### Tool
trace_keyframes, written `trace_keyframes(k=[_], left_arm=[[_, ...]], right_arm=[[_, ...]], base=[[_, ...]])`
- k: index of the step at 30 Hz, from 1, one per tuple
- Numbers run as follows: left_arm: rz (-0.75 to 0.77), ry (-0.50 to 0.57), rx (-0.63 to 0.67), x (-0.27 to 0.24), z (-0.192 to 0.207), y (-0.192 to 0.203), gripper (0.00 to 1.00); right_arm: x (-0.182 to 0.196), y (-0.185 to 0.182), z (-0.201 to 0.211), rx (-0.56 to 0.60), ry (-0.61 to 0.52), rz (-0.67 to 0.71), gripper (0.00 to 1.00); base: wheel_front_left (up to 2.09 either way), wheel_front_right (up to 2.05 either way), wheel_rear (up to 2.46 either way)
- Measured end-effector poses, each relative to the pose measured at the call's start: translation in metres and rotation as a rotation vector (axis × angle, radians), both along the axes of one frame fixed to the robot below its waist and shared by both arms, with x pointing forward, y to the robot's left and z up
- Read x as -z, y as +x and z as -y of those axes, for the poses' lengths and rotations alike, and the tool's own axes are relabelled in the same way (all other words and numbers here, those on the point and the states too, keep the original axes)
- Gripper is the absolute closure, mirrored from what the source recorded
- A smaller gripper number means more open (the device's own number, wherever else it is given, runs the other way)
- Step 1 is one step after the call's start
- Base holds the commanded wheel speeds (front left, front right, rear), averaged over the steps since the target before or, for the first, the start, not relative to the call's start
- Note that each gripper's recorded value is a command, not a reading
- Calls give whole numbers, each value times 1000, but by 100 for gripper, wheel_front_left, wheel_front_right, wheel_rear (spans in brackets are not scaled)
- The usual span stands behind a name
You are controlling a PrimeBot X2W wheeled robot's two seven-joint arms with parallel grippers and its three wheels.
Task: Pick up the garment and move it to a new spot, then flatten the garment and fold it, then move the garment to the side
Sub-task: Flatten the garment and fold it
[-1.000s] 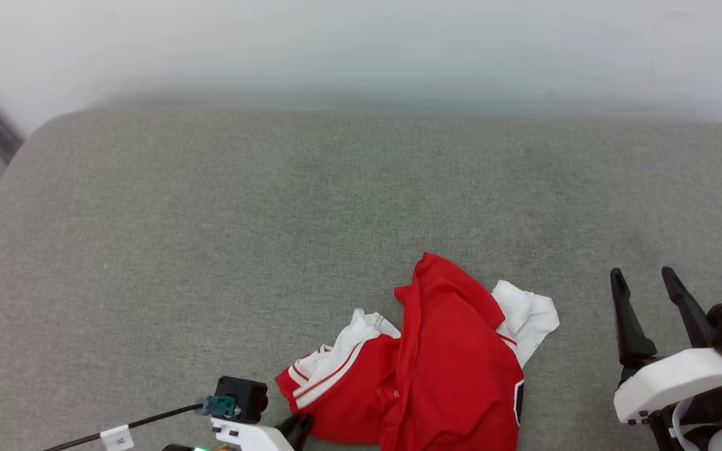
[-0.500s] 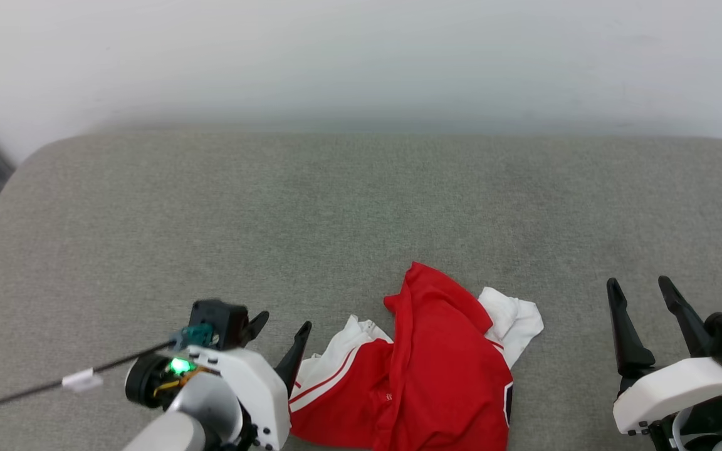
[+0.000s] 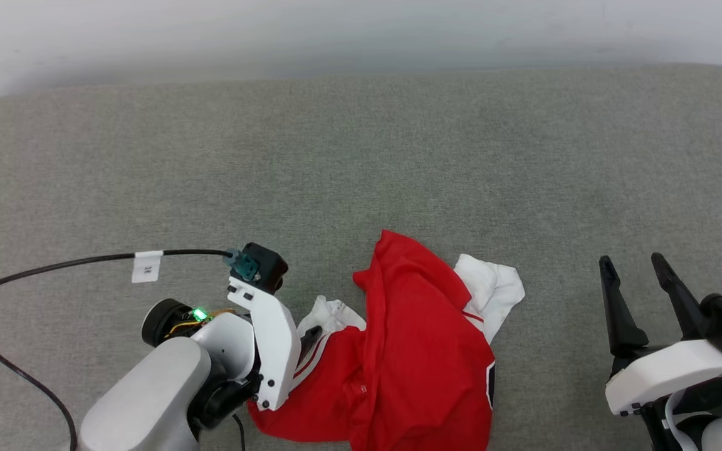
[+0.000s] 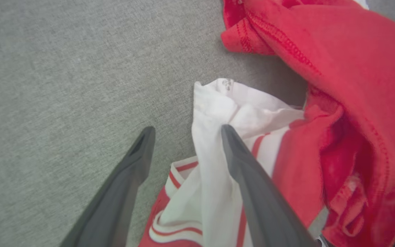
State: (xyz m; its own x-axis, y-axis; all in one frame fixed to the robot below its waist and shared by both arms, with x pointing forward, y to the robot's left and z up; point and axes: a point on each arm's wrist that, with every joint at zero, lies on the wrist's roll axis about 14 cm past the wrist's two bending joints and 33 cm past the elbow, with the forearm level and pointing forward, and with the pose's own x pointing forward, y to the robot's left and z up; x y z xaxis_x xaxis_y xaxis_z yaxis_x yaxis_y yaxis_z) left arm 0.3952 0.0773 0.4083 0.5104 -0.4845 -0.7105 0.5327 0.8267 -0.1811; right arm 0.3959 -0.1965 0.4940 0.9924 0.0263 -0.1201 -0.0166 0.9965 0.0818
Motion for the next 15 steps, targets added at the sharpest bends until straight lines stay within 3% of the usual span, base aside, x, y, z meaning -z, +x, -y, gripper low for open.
trace_keyframes(k=[3, 4, 6, 8, 9, 15], left_arm=[[-96, 79, 69, 26, 4, -3, 0], [-96, 79, 69, 26, 4, -3, 8], [-122, 108, 89, 32, 5, -2, 52], [-145, 135, 100, 38, 5, -3, 66], [-157, 145, 111, 40, 6, -4, 100], [-42, 107, 79, 30, 13, 9, 100]], right_arm=[[8, 2, 5, 17, 0, -15, 0], [8, 2, 5, 17, 0, -15, 0], [13, 1, 7, 21, 1, -27, 0], [12, 3, 8, 24, 3, -25, 0], [12, 4, 8, 25, 4, -22, 0], [11, 5, 11, 33, 7, -16, 0]], base=[[0, 0, 0], [0, 0, 0], [0, 0, 0], [0, 0, 0], [0, 0, 0], [0, 0, 0]])
